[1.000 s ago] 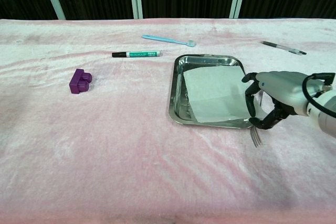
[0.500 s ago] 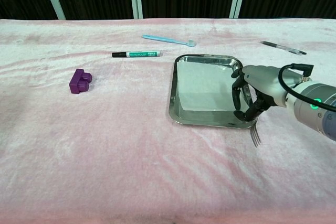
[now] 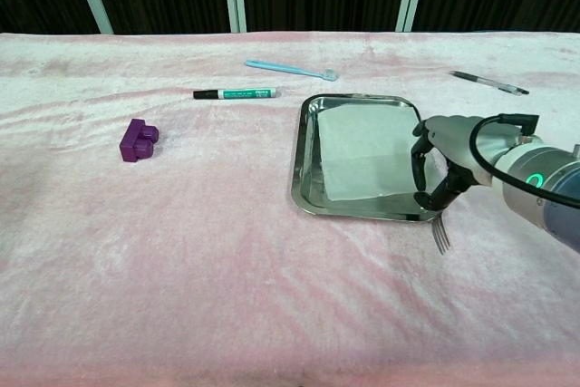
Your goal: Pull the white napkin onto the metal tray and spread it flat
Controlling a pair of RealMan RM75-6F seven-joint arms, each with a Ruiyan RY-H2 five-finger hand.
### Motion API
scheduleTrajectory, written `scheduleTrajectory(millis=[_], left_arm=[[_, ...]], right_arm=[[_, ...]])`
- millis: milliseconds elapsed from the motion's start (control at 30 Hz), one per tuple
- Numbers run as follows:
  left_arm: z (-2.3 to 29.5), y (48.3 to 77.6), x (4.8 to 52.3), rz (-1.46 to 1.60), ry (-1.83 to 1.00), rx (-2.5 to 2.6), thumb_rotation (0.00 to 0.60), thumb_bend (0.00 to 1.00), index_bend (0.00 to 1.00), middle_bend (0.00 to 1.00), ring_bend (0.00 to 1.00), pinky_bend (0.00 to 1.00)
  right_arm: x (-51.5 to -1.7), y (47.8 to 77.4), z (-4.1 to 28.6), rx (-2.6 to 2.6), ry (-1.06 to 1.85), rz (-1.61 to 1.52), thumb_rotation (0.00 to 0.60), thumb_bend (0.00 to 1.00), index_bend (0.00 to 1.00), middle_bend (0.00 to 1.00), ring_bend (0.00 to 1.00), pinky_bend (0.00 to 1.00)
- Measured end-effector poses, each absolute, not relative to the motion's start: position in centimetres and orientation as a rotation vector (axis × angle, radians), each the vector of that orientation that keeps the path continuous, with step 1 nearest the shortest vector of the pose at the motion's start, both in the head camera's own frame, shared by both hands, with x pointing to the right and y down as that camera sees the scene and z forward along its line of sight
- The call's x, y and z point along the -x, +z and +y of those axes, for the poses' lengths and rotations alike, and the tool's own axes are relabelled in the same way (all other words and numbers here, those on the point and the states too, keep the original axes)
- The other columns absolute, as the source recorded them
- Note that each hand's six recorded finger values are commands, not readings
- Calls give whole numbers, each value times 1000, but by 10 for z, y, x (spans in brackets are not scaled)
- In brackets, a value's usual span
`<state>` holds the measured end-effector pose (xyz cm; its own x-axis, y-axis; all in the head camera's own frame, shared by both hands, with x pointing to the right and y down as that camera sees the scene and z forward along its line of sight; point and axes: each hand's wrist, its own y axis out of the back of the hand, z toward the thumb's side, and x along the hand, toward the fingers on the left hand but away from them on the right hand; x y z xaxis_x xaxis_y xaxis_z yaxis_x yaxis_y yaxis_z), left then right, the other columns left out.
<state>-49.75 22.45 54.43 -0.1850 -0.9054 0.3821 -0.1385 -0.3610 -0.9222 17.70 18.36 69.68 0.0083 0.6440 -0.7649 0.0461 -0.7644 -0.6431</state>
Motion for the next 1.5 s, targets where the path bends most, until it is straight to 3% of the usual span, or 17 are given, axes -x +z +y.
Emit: scheduleTrajectory(millis=[1500], left_arm=[[224, 544, 497, 1237, -1604, 1469, 600, 396, 151, 46, 0, 0]], right_arm=[[-167, 703, 178, 1832, 1875, -764, 600, 388, 812, 77, 147, 164]])
